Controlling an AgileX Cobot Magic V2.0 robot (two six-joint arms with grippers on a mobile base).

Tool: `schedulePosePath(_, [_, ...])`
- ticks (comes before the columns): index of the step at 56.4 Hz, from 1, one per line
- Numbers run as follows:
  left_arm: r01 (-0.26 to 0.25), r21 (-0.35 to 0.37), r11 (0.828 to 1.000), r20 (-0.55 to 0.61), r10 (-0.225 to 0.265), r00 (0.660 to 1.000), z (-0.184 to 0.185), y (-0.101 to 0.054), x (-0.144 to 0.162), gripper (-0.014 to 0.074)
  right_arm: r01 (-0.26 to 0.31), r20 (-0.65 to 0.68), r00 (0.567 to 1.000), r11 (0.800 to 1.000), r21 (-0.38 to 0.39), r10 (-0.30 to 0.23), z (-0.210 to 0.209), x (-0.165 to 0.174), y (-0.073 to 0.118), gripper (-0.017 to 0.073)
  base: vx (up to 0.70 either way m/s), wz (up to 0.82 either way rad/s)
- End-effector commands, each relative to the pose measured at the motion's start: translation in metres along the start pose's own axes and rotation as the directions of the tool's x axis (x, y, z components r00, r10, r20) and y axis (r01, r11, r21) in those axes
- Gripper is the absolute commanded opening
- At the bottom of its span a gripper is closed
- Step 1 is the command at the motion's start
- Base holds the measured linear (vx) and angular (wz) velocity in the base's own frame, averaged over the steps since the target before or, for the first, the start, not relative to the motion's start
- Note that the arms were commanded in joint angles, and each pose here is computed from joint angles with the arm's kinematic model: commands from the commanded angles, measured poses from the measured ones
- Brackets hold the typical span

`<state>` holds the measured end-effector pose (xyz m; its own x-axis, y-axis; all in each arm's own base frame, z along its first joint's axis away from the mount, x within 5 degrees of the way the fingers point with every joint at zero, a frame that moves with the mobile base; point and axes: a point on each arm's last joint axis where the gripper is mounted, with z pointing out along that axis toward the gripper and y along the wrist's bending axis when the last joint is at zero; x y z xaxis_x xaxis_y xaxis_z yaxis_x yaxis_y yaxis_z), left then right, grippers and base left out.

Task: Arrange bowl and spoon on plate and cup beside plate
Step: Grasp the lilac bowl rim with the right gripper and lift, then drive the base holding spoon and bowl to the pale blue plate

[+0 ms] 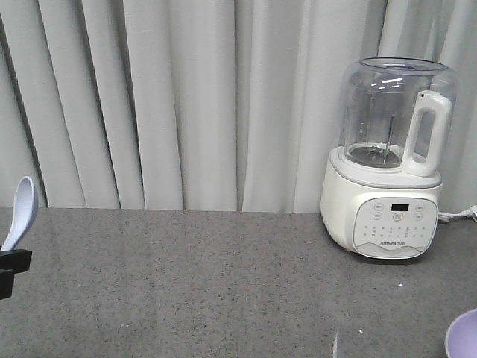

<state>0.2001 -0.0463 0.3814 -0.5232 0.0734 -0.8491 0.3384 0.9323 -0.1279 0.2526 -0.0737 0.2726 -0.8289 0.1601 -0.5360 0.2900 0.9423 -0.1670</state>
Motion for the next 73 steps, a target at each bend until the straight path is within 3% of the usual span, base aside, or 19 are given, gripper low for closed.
schedulePosePath(1, [-0.001, -0.005, 1.000, 0.130, 0.002, 0.992, -0.013, -0.004, -0.016, -0.0006, 0.124, 0.240, 0.965, 0.991, -0.045, -0.110, -0.045, -0.014, 0.014, -0.0009, 0.00, 0.00])
schedulePosePath(6, [-0.004, -0.006, 1.000, 0.145, 0.005, 0.989, -0.018, -0.005, -0.015, -0.0006, 0.229, 0.362, 0.913, 0.970, -0.074, -0.188, -0.079, -0.011, 0.031, -0.0008, 0.00, 0.00])
schedulePosePath(10, [-0.006, -0.014, 1.000, 0.175, 0.008, 0.985, -0.024, -0.006, -0.013, -0.0006, 0.263, 0.451, 0.872, 0.959, -0.110, -0.188, -0.104, -0.006, 0.039, -0.0008, 0.00, 0.00])
schedulePosePath(18, [0.001, -0.032, 0.999, 0.230, 0.006, 0.973, -0.037, -0.008, 0.005, -0.0003, 0.288, 0.617, 0.778, 0.939, -0.188, -0.116, -0.156, 0.012, 0.039, -0.0008, 0.00, 0.00])
schedulePosePath(27, [-0.002, -0.038, 0.999, 0.260, 0.012, 0.966, -0.055, -0.013, 0.040, -0.0001, 0.307, 0.731, 0.681, 0.922, -0.234, -0.041, -0.196, 0.046, 0.023, -0.0008, 0.00, 0.00])
schedulePosePath(38, [-0.012, -0.056, 0.998, 0.365, 0.031, 0.930, -0.080, -0.018, 0.083, 0.0000, 0.311, 0.822, 0.570, 0.924, -0.222, 0.005, -0.207, 0.098, 0.001, -0.0008, 0.00, 0.00])
schedulePosePath(53, [-0.029, -0.071, 0.997, 0.480, 0.059, 0.875, -0.104, -0.024, 0.096, 0.0000, 0.317, 0.857, 0.516, 0.928, -0.196, 0.005, -0.207, 0.121, -0.007, -0.0008, 0.00, 0.00])
schedulePosePath(73, [-0.026, -0.053, 0.998, 0.456, 0.047, 0.889, -0.103, -0.025, 0.099, 0.0000, 0.315, 0.836, 0.549, 0.929, -0.193, -0.013, -0.204, 0.123, -0.007, -0.0008, 0.00, 0.00])
